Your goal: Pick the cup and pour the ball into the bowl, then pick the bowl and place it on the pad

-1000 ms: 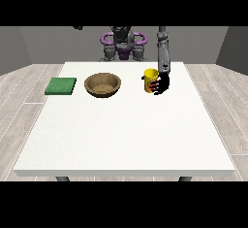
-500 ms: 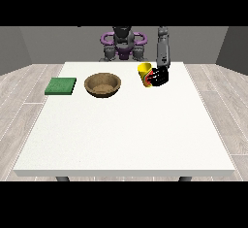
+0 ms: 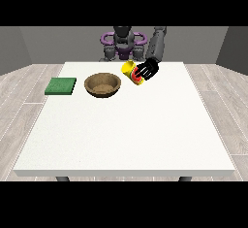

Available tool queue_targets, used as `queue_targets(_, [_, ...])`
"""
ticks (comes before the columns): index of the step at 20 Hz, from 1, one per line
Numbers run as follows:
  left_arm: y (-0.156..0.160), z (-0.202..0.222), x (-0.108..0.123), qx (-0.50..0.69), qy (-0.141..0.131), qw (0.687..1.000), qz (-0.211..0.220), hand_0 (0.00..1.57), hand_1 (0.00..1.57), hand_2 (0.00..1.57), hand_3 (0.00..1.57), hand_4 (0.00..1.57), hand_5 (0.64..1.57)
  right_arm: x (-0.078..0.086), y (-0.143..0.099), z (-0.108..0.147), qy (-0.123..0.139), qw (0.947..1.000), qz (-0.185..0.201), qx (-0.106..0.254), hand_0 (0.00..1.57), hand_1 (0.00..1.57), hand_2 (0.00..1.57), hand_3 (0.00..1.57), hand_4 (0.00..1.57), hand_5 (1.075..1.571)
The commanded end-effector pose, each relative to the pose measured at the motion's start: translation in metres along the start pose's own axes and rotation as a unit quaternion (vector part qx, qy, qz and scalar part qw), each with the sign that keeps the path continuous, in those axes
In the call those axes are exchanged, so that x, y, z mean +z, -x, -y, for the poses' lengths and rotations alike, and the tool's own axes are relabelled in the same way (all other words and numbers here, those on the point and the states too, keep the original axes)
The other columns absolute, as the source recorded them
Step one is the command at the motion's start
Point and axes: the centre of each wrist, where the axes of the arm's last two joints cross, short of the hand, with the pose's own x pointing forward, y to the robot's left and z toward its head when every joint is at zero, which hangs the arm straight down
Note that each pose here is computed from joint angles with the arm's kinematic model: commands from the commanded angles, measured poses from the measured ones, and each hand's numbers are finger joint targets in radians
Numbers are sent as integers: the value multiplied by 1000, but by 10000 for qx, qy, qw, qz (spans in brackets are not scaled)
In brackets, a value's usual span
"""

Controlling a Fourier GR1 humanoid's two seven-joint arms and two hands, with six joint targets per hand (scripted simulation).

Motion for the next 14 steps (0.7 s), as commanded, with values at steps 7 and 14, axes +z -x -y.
queue_targets(7, [-60,27,-45,-1365,-179,9900,299,1391,1391,1571,1571,920,1561,-16,9,3,35,9994,350,61,0,0,0,0,332,1563])
queue_targets(14, [-69,16,-72,-3049,-387,9491,692,1368,1368,1571,1571,828,1552,-18,29,-8,-84,9998,-161,-85,0,0,0,0,347,1562])
